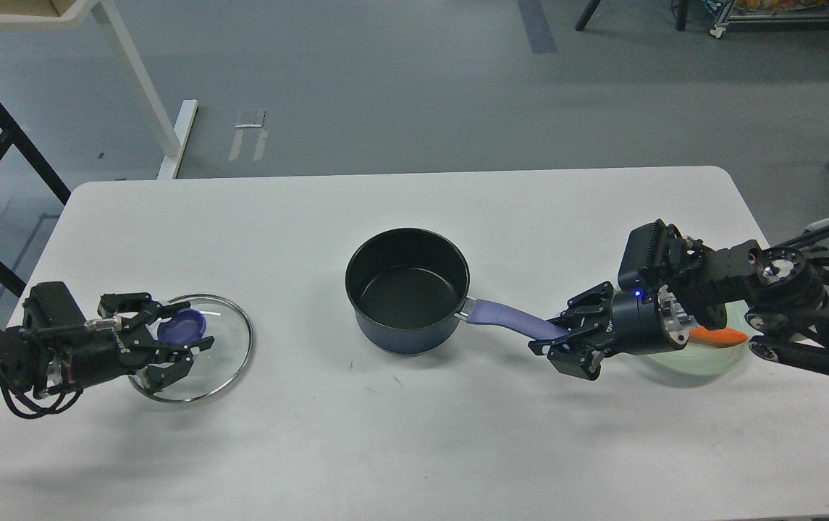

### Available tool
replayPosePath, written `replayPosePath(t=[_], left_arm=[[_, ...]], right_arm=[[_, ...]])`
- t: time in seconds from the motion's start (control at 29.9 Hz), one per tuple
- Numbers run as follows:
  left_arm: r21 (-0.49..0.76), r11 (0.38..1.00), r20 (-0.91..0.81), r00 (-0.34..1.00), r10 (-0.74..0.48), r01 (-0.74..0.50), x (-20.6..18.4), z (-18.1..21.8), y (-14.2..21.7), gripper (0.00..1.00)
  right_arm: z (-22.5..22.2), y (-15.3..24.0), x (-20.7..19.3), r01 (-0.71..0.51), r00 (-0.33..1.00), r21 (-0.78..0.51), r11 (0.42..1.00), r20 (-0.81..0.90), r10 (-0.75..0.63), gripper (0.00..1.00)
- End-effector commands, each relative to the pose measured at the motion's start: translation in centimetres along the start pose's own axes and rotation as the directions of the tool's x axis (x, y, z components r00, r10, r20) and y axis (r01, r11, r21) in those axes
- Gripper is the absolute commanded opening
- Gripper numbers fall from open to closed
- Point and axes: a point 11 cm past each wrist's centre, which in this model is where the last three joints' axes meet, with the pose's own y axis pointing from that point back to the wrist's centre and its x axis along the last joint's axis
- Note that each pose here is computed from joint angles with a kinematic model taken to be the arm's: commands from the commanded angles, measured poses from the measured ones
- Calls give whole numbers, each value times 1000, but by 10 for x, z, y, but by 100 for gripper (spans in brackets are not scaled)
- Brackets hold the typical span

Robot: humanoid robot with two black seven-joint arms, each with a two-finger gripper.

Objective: Open pot lid

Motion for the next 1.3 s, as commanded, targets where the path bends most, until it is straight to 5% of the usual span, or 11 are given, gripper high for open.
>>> replayPosePath(t=[0.0, 0.13, 0.37, 0.77, 0.9, 1.0, 1.14, 1.27], left_arm=[[3, 1000, -5, 1000, -5, 5, -3, 0, 1, 47], [3, 1000, -7, 1000, -5, 6, -4, 1, 1, 82], [5, 1000, -15, 1000, 6, -6, 0, 1, 2, 97], [89, 963, -140, 954, 266, -256, 88, -18, 22, 99], [162, 948, -319, 894, 314, -275, 126, -37, 36, 99], [225, 922, -511, 768, 386, -314, 159, -54, 39, 99], [324, 857, -794, 377, 477, -400, 191, -74, 46, 99], [423, 791, -870, 47, 491, -443, 200, -81, 42, 99]], right_arm=[[0, 0, 0, 0, 1000, 1, 1000, -1, 0, 33], [0, 0, 0, -1, 1000, 1, 1000, 1, 1, 33], [0, 0, 1, -1, 1000, 1, 1000, -1, 1, 33], [0, 0, 1, -1, 1000, 1, 1000, -1, 1, 34], [1, 1, 0, 0, 1000, -2, 1000, 0, 0, 34], [1, 1, 0, 1, 1000, -2, 1000, 0, -1, 34], [1, 1, 0, 0, 1000, -2, 1000, 0, 0, 34], [0, 1, 0, 0, 1000, -2, 1000, 1, 0, 34]])
